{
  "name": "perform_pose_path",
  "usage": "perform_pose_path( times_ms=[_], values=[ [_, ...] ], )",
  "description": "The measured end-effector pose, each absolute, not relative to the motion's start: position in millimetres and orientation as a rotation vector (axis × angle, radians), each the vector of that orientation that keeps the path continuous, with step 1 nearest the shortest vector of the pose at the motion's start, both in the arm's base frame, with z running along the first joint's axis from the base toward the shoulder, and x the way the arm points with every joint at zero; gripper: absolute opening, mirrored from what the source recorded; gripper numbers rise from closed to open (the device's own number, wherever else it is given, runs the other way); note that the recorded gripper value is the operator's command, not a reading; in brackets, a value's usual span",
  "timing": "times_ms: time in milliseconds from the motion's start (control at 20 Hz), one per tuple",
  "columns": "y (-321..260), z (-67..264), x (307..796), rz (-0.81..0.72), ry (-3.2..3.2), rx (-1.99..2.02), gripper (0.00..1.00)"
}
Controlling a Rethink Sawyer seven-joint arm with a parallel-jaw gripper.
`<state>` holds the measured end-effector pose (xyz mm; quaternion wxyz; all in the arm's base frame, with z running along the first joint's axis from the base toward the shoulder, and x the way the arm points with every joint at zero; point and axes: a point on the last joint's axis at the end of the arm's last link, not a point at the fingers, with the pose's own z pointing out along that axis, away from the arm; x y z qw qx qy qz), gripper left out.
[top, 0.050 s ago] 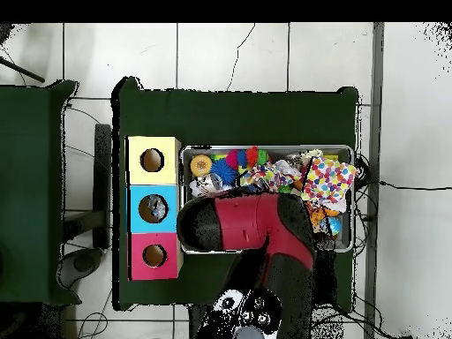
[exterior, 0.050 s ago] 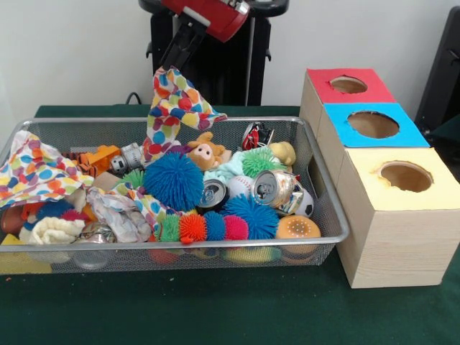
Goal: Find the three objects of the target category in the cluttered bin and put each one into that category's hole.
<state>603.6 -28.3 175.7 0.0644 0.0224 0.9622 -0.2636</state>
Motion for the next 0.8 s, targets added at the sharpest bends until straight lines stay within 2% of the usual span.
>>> perform_pose_path(
  times_ms=[350, 400, 800],
  values=[
    [-34, 171, 600, -0.808, 2.906, 0.072, 0.0],
    [-34, 168, 599, -0.811, 2.912, 0.073, 1.0],
    [-38, 165, 597, -0.821, 2.918, 0.086, 1.0]
  ],
)
